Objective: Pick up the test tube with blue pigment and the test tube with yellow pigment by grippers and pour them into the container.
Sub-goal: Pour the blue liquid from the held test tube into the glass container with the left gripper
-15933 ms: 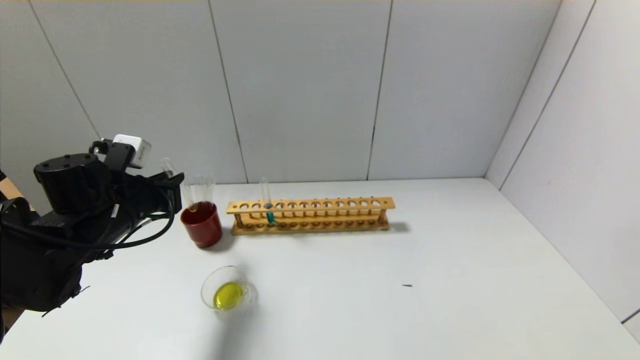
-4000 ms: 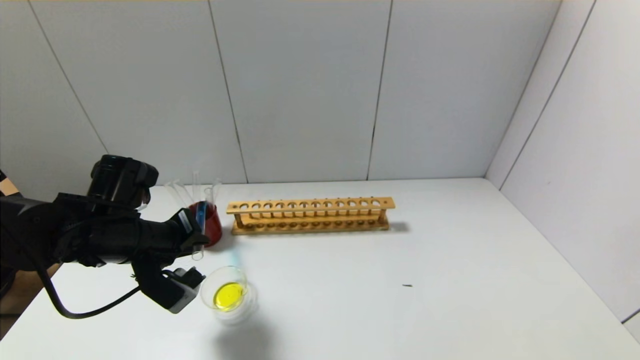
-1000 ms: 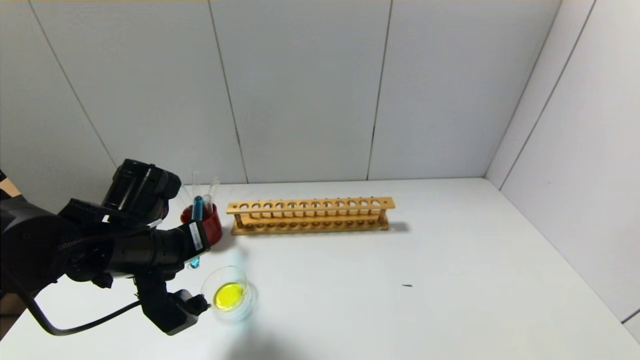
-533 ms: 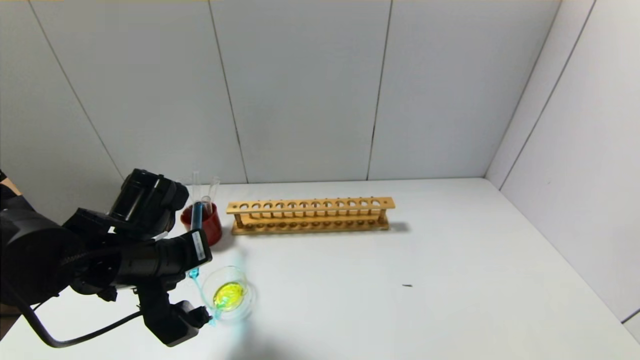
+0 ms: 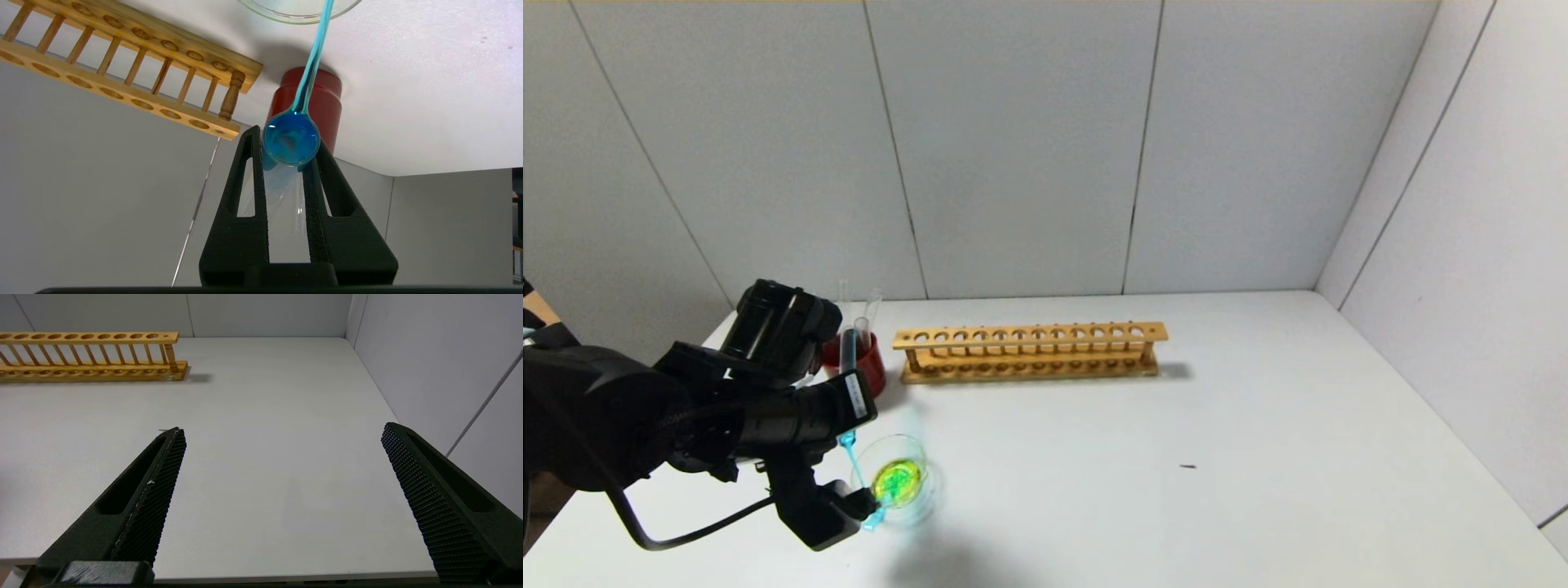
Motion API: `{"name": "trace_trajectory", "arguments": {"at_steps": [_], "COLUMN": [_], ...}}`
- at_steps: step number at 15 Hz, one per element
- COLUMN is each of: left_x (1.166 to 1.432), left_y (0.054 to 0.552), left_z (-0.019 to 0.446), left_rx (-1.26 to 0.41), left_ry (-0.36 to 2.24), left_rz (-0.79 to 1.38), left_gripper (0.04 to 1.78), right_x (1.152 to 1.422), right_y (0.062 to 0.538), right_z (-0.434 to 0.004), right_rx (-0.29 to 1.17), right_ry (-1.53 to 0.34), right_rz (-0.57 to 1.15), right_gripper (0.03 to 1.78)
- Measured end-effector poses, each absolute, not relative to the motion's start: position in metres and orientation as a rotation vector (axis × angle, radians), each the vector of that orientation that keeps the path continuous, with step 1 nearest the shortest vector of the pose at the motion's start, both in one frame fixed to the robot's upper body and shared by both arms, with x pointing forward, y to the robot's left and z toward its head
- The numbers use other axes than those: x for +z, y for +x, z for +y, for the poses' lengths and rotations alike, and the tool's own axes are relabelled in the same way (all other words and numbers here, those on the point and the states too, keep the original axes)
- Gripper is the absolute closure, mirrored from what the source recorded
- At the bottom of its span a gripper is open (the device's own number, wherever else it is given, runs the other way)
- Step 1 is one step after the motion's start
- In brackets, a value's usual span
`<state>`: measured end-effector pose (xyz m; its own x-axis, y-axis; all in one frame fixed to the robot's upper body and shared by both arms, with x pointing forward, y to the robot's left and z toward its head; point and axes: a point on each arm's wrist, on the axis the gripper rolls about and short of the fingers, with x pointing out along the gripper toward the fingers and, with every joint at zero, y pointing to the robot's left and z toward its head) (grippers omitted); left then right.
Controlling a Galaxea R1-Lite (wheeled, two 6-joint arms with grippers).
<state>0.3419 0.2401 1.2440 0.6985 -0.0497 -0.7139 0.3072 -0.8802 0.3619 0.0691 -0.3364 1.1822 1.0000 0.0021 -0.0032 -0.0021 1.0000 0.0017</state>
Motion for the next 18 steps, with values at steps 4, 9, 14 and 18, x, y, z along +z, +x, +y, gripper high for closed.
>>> {"name": "trace_trajectory", "arguments": {"at_steps": [4,9,14,18], "left_x": [1.241,1.241,1.241,1.240], "left_y": [0.346,0.345,0.345,0.344], "left_z": [0.238,0.232,0.228,0.228], "left_rx": [-1.051,-1.053,-1.036,-1.037], "left_ry": [2.452,2.470,2.489,2.498], "left_rz": [0.196,0.183,0.187,0.189], "left_gripper": [1.51,1.51,1.51,1.51], "right_x": [1.182,1.182,1.182,1.182], "right_y": [0.069,0.069,0.069,0.069], "right_z": [-0.336,-0.336,-0.336,-0.336], "right_rx": [0.003,0.003,0.003,0.003], "right_ry": [0.002,0.002,0.002,0.001], "right_rz": [0.003,0.003,0.003,0.003], "right_gripper": [0.06,0.06,0.06,0.06]}}
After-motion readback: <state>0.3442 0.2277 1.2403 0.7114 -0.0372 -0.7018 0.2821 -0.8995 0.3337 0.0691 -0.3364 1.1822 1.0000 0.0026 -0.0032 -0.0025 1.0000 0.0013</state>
